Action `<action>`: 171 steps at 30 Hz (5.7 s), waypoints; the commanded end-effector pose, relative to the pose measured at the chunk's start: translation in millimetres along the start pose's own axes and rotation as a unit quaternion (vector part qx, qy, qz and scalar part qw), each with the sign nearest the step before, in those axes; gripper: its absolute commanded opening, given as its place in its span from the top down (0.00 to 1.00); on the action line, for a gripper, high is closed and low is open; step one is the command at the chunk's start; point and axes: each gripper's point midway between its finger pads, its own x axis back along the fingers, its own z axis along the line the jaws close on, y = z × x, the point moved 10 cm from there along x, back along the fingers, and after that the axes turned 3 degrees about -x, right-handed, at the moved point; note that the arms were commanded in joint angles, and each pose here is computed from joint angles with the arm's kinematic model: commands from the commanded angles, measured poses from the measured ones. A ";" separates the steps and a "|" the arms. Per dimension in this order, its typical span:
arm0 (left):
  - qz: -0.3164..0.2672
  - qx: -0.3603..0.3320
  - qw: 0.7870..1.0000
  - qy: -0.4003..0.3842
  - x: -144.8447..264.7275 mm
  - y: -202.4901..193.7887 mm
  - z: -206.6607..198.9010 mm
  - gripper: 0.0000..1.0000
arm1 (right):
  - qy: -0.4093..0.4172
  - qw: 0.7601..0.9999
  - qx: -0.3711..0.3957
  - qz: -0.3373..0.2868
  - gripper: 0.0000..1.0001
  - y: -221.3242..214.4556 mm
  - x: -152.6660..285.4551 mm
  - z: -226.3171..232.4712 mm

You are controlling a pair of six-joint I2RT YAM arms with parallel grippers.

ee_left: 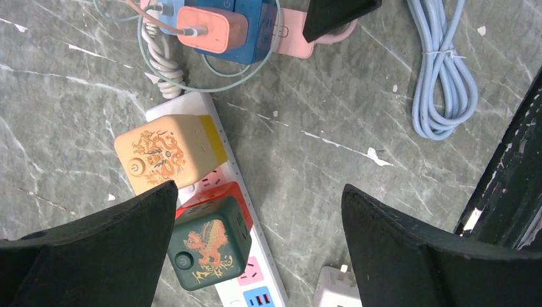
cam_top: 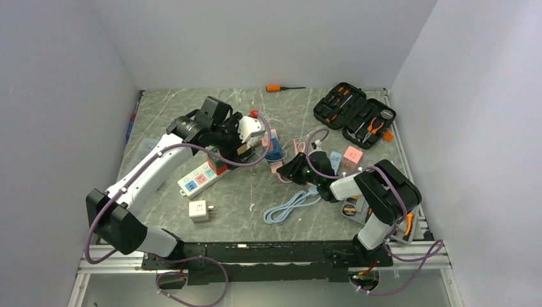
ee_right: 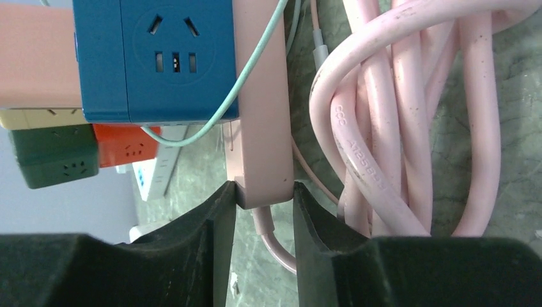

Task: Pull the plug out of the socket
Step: Remove the plug from the socket.

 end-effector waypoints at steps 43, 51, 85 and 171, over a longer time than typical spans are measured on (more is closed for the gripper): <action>0.139 -0.148 0.970 -0.134 -160.9 39.6 18.6 0.01 | -0.031 0.966 0.223 -0.127 1.00 6.6 41.9 42.7; 0.152 -0.148 0.974 -0.081 -171.5 28.6 18.1 0.10 | -0.013 0.967 0.218 -0.129 1.00 6.8 44.8 47.8; 0.072 -0.127 0.988 -0.058 -110.1 71.4 20.2 1.00 | 0.127 0.980 0.141 -0.060 0.35 33.2 50.1 34.6; 0.081 -0.175 0.980 -0.052 -36.7 64.0 18.0 1.00 | -0.067 0.991 0.110 0.025 1.00 27.8 9.0 -35.0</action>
